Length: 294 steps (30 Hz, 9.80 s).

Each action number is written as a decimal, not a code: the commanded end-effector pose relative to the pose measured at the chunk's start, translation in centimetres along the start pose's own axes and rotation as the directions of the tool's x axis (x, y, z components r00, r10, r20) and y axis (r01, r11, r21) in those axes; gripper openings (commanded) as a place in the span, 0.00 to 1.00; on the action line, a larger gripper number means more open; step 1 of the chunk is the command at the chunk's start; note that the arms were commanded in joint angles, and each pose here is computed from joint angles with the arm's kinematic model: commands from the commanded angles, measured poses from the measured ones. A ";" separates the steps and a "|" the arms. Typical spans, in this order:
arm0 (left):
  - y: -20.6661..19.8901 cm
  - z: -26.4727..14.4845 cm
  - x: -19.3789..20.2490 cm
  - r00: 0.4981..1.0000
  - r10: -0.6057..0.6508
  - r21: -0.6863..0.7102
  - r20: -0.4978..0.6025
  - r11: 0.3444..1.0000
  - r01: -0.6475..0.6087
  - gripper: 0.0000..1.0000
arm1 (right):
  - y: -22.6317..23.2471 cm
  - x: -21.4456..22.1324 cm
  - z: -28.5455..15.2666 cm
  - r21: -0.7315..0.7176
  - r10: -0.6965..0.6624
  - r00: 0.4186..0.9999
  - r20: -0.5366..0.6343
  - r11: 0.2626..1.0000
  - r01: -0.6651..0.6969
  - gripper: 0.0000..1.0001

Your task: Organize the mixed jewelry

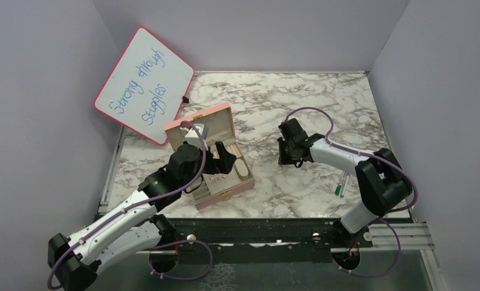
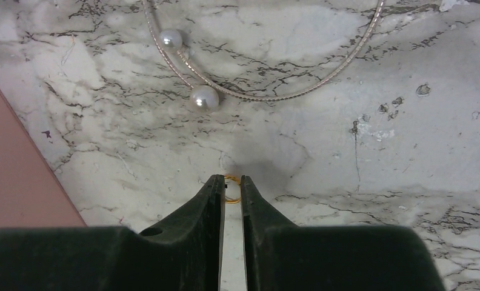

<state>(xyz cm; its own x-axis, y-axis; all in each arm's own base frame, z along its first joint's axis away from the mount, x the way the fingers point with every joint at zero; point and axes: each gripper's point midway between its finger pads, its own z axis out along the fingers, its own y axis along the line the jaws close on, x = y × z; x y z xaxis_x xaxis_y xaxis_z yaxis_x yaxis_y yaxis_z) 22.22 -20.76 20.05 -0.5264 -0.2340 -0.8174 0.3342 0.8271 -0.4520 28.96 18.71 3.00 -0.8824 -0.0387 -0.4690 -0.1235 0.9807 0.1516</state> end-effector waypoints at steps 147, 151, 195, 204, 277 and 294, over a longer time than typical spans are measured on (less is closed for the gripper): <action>-20.4 -5.5 -7.9 0.974 -0.177 0.805 -0.143 0.551 0.218 0.00 | 12.9 -3.6 -33.8 -0.923 0.454 0.804 0.383 0.156 0.351 0.24; -20.4 -5.5 -7.9 0.973 -0.180 0.804 -0.144 0.551 0.221 0.00 | 13.0 -3.5 -33.8 -0.922 0.448 0.807 0.384 0.153 0.355 0.17; 2.5 -6.2 -7.7 0.936 0.096 -0.122 0.338 0.991 -0.058 0.92 | 20.3 -8.0 -9.4 -0.423 0.007 0.881 0.472 0.879 0.219 0.01; 2.4 -6.2 -7.4 0.938 0.080 -0.102 0.337 0.994 -0.048 0.92 | 20.9 -7.2 -4.3 -0.304 -0.069 0.904 0.423 0.929 0.213 0.01; 2.4 -5.8 -6.9 0.945 0.094 -0.104 0.314 0.993 -0.064 0.93 | 16.1 -8.7 -6.0 -0.143 0.029 0.905 0.424 0.989 0.036 0.39; 1.0 -5.3 -5.2 0.972 0.042 -0.026 0.231 0.999 -0.037 0.93 | 0.0 -5.7 -1.9 0.111 0.279 0.922 0.268 0.942 -0.318 0.50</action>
<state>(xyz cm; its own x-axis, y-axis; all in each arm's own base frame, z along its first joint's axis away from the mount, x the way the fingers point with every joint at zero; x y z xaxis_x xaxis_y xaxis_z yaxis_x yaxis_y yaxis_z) 21.66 -15.02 26.07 -0.2700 -0.3111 -0.9112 0.3039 0.8705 -0.3872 34.25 18.98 8.53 -0.6910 0.2889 -0.6626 0.1966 0.9572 0.2124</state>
